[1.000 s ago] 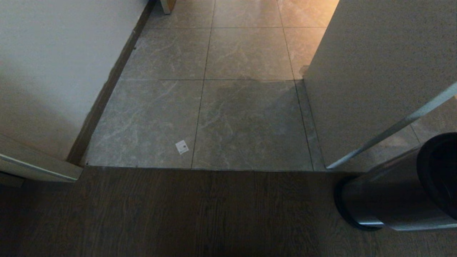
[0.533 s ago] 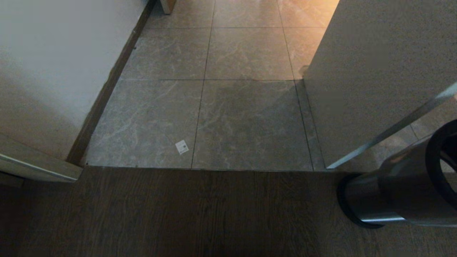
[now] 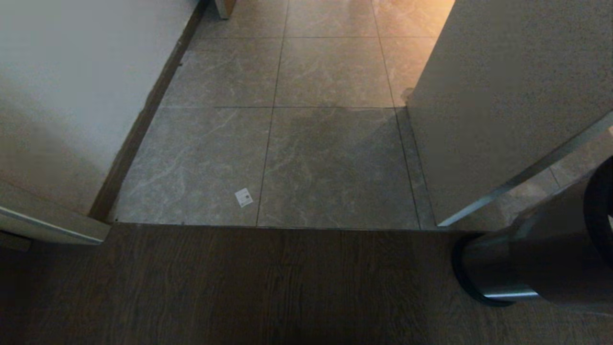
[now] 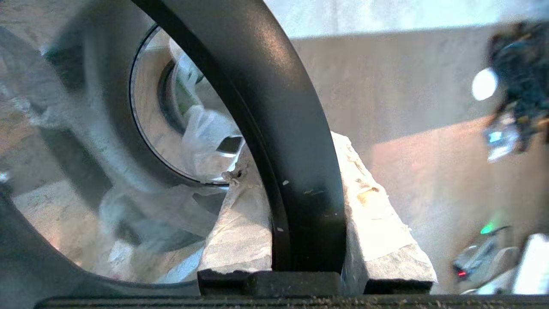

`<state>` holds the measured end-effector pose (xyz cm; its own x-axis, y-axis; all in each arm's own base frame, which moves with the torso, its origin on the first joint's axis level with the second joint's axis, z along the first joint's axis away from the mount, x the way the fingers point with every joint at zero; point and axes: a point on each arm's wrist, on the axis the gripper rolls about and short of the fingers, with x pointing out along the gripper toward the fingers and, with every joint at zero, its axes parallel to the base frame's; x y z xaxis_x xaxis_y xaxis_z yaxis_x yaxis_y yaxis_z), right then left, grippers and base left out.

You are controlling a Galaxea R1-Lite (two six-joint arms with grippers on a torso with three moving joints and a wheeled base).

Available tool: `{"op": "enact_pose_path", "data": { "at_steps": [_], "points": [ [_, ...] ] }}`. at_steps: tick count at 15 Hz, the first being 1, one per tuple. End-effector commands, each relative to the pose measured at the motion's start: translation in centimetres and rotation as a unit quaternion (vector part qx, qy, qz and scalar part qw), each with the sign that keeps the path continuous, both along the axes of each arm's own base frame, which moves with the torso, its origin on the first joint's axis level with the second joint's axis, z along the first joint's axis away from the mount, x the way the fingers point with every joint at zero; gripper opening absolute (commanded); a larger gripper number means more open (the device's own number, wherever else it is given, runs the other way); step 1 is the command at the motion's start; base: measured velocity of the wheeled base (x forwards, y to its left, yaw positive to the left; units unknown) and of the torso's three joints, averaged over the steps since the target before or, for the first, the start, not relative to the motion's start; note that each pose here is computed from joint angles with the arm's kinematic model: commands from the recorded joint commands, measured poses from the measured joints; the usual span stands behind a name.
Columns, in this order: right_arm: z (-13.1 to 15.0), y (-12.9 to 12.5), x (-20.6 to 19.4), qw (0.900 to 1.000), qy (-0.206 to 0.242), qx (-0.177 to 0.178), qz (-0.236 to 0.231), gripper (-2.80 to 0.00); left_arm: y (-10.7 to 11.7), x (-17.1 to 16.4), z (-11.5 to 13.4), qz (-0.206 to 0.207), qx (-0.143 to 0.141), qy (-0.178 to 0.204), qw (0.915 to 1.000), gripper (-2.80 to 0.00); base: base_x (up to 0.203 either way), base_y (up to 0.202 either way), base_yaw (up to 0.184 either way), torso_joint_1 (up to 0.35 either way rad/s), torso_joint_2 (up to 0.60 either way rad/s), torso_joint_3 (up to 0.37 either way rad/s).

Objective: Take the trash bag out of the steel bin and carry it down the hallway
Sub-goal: Place the outer trash can on the ground

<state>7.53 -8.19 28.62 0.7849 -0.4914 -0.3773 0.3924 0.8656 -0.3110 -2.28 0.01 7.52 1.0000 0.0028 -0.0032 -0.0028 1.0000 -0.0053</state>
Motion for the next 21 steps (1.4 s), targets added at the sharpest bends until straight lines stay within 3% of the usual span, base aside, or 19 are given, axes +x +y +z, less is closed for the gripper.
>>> {"op": "enact_pose_path", "data": {
  "at_steps": [1,7,11,16,21],
  "points": [
    [1.0,0.2,-0.6,0.999,-0.012,-0.024,-0.018,-2.80,0.0,0.0,0.0,0.000,0.000,0.000,1.0000,-2.80,0.000,0.000,0.000,0.000,0.00,0.000],
    [1.8,-3.6,-1.2,0.987,0.016,-0.044,-0.152,-2.80,0.0,0.0,0.0,0.000,0.000,0.000,1.0000,-2.80,0.000,0.000,0.000,0.000,0.00,0.000],
    [1.4,-8.7,-0.8,0.977,0.033,-0.026,-0.208,-2.80,0.0,0.0,0.0,0.000,0.000,0.000,1.0000,-2.80,0.000,0.000,0.000,0.000,0.00,0.000],
    [0.6,-16.3,-0.2,0.971,0.048,0.015,-0.236,-2.80,0.0,0.0,0.0,0.000,0.000,0.000,1.0000,-2.80,0.000,0.000,0.000,0.000,0.00,0.000],
    [-3.1,-23.6,1.3,0.974,0.029,0.084,-0.210,-2.80,0.0,0.0,0.0,0.000,0.000,0.000,1.0000,-2.80,0.000,0.000,0.000,0.000,0.00,0.000]
  ]
}}
